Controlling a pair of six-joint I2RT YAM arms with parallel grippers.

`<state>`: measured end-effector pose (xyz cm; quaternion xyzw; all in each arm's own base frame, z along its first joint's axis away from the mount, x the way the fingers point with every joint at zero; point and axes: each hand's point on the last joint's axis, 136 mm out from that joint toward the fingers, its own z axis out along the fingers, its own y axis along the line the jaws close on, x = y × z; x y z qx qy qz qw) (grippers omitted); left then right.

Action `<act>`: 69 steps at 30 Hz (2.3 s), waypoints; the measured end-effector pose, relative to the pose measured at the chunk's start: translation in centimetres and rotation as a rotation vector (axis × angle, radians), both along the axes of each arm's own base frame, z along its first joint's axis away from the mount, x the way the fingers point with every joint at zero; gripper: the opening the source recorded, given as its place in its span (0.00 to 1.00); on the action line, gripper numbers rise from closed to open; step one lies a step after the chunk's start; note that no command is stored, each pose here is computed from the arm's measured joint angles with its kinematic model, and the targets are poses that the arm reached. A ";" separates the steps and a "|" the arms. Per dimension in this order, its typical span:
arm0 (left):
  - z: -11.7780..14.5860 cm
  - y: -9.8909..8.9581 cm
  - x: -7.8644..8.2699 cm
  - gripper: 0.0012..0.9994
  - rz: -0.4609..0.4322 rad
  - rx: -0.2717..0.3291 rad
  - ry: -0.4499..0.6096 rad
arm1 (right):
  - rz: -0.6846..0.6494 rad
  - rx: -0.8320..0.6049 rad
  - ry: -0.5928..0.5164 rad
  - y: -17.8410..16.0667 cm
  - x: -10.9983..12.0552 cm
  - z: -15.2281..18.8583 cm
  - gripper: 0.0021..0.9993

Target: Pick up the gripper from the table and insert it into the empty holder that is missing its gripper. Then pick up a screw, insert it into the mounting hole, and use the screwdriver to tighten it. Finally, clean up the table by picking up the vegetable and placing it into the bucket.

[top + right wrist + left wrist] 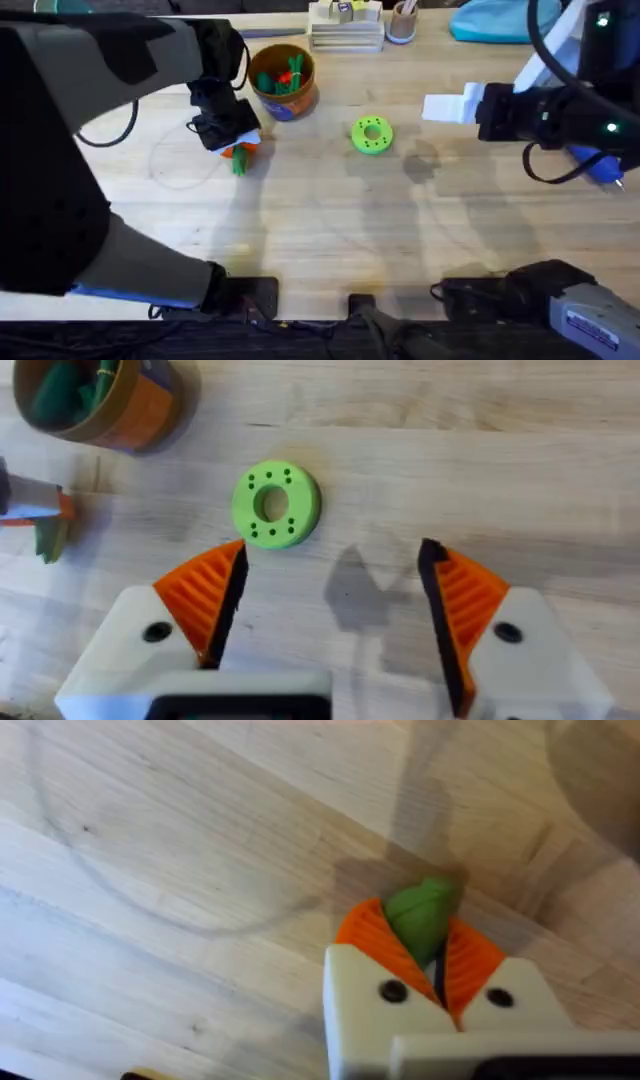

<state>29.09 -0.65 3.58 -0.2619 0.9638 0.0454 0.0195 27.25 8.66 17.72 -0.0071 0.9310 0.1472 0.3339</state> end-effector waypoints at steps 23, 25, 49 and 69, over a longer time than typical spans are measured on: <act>13.2 -3.2 5.0 0.03 -0.022 -0.202 -0.465 | 0.001 0.002 -0.008 0.0 0.1 0.1 0.99; 14.0 -3.9 6.6 0.03 -0.035 -0.234 -0.532 | 0.001 0.002 -0.008 0.0 0.1 0.1 0.99; 11.9 -8.2 13.2 1.00 -0.118 -0.383 -0.645 | 0.006 -0.013 0.035 0.1 0.2 -1.0 0.99; 23.9 -6.3 -2.5 1.00 -0.624 -0.188 -0.728 | 0.145 -0.132 0.040 -1.1 -4.9 7.0 0.99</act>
